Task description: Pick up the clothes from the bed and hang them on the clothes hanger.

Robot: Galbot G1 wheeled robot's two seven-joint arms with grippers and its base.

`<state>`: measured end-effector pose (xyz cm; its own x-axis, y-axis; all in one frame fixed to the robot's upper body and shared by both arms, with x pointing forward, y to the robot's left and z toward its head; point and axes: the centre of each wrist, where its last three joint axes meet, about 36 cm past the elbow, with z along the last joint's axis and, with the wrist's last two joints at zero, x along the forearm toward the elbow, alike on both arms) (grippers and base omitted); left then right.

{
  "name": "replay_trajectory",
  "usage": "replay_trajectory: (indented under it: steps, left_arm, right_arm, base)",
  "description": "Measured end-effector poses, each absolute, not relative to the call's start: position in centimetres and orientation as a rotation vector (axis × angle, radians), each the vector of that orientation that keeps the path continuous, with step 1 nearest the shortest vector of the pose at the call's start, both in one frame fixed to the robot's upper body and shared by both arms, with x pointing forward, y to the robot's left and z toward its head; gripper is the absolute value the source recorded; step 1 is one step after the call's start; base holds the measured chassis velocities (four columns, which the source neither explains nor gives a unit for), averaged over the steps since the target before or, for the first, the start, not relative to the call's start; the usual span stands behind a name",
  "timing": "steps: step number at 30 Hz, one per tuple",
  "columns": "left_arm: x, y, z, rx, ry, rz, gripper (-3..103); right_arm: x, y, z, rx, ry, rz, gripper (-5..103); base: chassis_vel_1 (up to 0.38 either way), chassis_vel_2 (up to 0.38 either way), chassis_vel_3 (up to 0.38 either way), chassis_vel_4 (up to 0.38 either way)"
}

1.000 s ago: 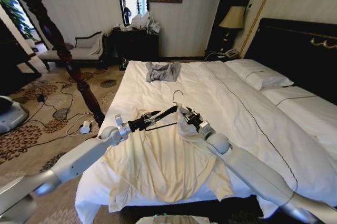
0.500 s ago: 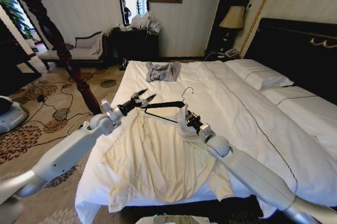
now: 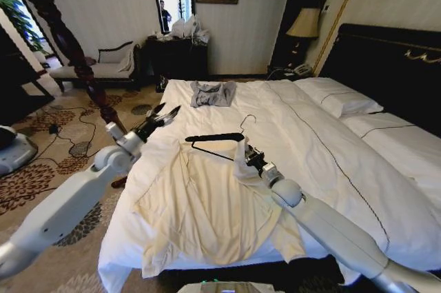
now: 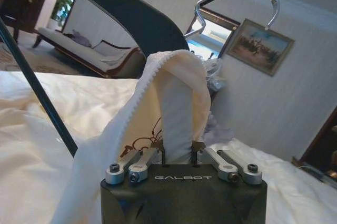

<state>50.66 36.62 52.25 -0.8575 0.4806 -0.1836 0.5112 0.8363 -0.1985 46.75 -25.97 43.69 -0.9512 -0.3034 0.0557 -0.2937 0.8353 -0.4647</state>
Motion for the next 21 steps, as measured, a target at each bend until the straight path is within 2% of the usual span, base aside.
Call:
replay_trajectory:
  steps: [5,12,16,21]
  left_arm:
    - [49.6,37.7,49.2,0.694,2.975,-0.416,100]
    - [51.8,38.3,46.0,0.522,3.113,-0.467,100]
    - [53.1,37.8,45.4,0.466,3.171,-0.473,100]
    - [55.4,35.8,44.1,0.386,3.269,-0.594,100]
  right_arm:
    - [46.6,-26.4,43.7,-0.473,2.981,-0.782,23]
    - [45.8,-26.1,43.5,-0.488,2.984,-0.778,23]
    - [45.5,-26.2,43.3,-0.493,2.988,-0.786,23]
    - [45.5,-26.1,43.2,-0.494,2.988,-0.789,23]
  base:
    - [0.0,0.0,0.0,0.0]
    - [0.0,0.0,0.0,0.0]
    - [0.0,0.0,0.0,0.0]
    - [0.0,0.0,0.0,0.0]
